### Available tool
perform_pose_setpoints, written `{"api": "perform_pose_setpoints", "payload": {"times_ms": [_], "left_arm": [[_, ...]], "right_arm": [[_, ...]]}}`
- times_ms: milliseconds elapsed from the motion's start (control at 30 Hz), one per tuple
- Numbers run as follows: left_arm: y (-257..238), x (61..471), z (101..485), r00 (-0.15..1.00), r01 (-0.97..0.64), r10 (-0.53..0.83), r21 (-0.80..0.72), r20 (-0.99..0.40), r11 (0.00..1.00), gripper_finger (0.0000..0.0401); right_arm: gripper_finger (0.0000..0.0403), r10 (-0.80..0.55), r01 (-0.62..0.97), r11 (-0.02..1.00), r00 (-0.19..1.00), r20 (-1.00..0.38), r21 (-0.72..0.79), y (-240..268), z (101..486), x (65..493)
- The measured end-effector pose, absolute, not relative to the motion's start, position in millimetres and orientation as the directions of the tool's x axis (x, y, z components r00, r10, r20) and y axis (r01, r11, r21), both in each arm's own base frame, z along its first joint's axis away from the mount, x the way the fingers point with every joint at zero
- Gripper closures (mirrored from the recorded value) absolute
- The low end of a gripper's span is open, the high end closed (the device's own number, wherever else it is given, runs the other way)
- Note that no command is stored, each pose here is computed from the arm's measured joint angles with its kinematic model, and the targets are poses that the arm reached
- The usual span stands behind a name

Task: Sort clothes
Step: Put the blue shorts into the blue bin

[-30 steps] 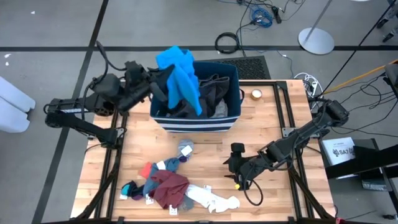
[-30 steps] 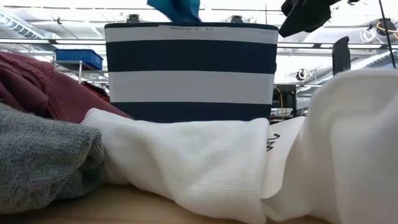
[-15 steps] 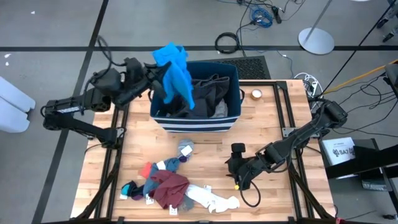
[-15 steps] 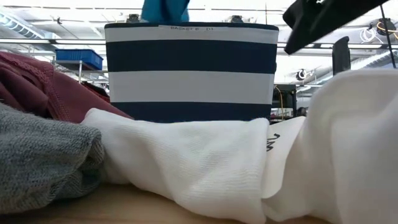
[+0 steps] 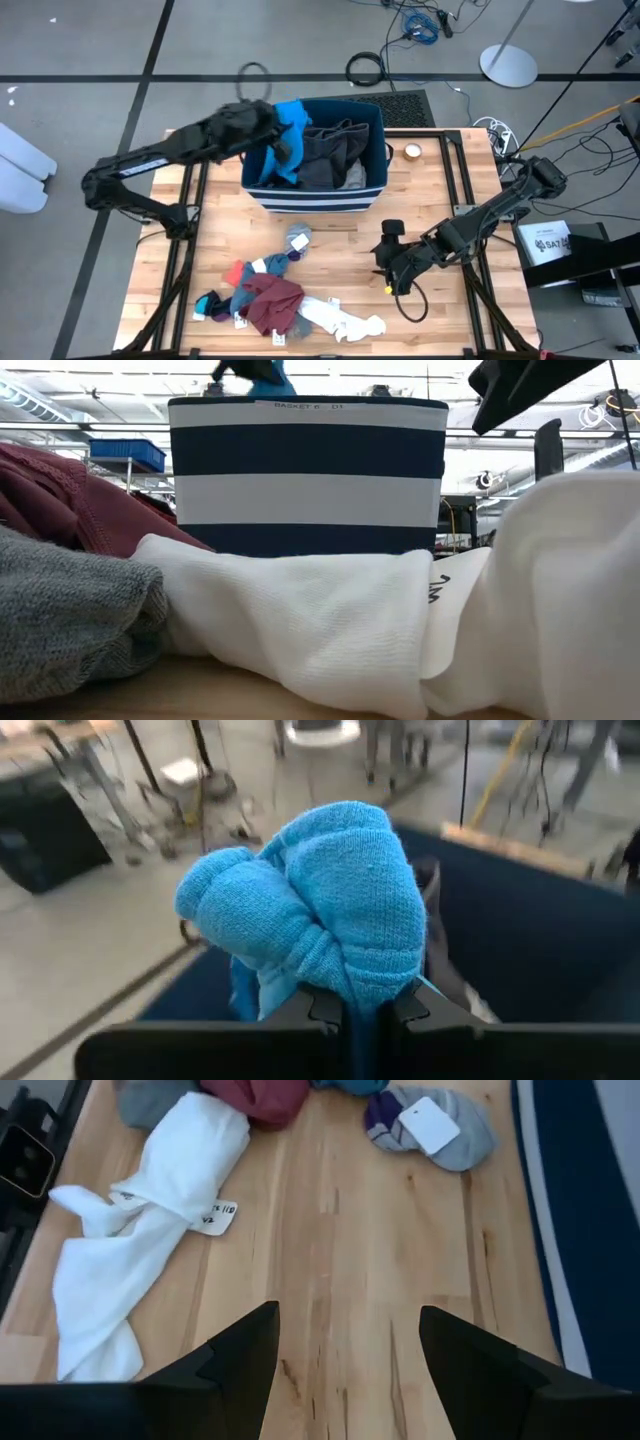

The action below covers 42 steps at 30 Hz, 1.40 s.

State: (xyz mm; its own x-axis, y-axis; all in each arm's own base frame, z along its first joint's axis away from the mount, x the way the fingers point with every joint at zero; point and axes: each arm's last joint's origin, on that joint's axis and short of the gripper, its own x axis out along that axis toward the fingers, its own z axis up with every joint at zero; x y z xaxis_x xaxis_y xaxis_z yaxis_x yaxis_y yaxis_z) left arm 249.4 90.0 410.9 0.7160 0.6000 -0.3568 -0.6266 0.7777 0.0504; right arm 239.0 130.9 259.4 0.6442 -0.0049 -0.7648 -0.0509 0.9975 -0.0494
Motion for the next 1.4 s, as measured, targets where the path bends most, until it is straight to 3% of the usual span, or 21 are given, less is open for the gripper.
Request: {"api": "perform_pose_setpoints", "payload": {"times_ms": [133,367,600,767,1000,1200,1400], "left_arm": [[106,276,380,0.678,-0.583,0.555,0.107,-0.482,0.805,0.0383],[127,318,309,0.499,-0.529,0.501,0.209,-0.707,0.823,0.0381],[145,340,244,0.299,-0.478,0.461,0.287,-0.836,0.83,0.0379],[152,347,216,0.234,-0.462,0.428,0.288,-0.873,0.839,0.0378],[152,350,207,0.233,-0.452,0.385,0.251,-0.893,0.856,0.0377],[146,346,227,0.208,-0.45,0.424,0.299,-0.881,0.842,0.0373],[136,341,275,0.292,-0.461,0.395,0.234,-0.871,0.856,0.0314]], "right_arm": [[0.0174,0.006,-0.047,0.998,0.667,-0.745,-0.033,127,270,232],[0.0174,0.033,-0.035,0.999,0.712,-0.701,0.012,120,287,222],[0.0174,0.042,-0.049,0.999,0.728,-0.685,0.009,117,295,215],[0.0174,0.038,-0.051,0.999,0.719,-0.694,0.002,115,296,211],[0.0174,0.033,-0.052,0.999,0.709,-0.704,-0.006,114,295,210],[0.0174,0.035,-0.051,0.999,0.712,-0.701,-0.003,114,295,210],[0.0174,0.035,-0.051,0.999,0.713,-0.7,-0.002,114,295,210]]}}
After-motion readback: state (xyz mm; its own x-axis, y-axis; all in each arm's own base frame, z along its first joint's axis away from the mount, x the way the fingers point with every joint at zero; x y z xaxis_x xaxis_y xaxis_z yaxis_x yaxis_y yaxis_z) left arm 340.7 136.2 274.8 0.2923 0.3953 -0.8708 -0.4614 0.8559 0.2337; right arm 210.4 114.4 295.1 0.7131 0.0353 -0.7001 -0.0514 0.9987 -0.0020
